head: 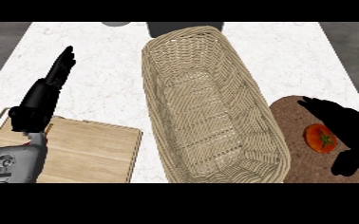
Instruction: Pick the tomato from the placemat and place it in the basket
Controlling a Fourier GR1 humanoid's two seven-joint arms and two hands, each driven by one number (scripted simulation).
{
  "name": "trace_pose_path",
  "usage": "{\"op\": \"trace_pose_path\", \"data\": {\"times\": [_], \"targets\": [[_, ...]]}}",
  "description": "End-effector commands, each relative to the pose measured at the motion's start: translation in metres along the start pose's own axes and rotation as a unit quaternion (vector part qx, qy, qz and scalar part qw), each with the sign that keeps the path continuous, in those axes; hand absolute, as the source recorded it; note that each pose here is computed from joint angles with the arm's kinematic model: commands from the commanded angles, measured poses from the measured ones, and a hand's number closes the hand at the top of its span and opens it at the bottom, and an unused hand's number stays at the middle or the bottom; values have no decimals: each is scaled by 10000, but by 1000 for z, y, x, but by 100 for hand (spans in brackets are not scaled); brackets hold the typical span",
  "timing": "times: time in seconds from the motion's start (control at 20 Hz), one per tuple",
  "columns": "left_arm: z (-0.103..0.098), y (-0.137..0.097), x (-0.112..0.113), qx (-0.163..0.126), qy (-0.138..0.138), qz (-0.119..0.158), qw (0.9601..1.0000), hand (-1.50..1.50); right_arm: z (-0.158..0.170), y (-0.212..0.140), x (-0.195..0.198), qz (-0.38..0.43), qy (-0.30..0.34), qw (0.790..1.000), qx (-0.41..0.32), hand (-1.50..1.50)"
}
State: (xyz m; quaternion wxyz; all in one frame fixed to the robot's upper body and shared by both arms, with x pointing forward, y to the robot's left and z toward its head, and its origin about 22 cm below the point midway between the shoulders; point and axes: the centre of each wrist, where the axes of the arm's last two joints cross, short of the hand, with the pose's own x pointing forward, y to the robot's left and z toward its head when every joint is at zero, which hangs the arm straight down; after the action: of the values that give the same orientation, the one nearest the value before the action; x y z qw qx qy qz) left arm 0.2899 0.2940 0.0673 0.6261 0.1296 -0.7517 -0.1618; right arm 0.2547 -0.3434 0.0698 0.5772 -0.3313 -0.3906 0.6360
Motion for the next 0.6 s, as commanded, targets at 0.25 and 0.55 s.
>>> {"op": "trace_pose_path", "data": {"times": [0.25,0.55], "targets": [[22,-4,6,2,43,-25,10000,0,-8,5,-11,-76,-51,9999,121,-150],[11,3,23,48,-38,-3,10000,0,-4,22,-12,-132,167,9997,76,-150]]}}
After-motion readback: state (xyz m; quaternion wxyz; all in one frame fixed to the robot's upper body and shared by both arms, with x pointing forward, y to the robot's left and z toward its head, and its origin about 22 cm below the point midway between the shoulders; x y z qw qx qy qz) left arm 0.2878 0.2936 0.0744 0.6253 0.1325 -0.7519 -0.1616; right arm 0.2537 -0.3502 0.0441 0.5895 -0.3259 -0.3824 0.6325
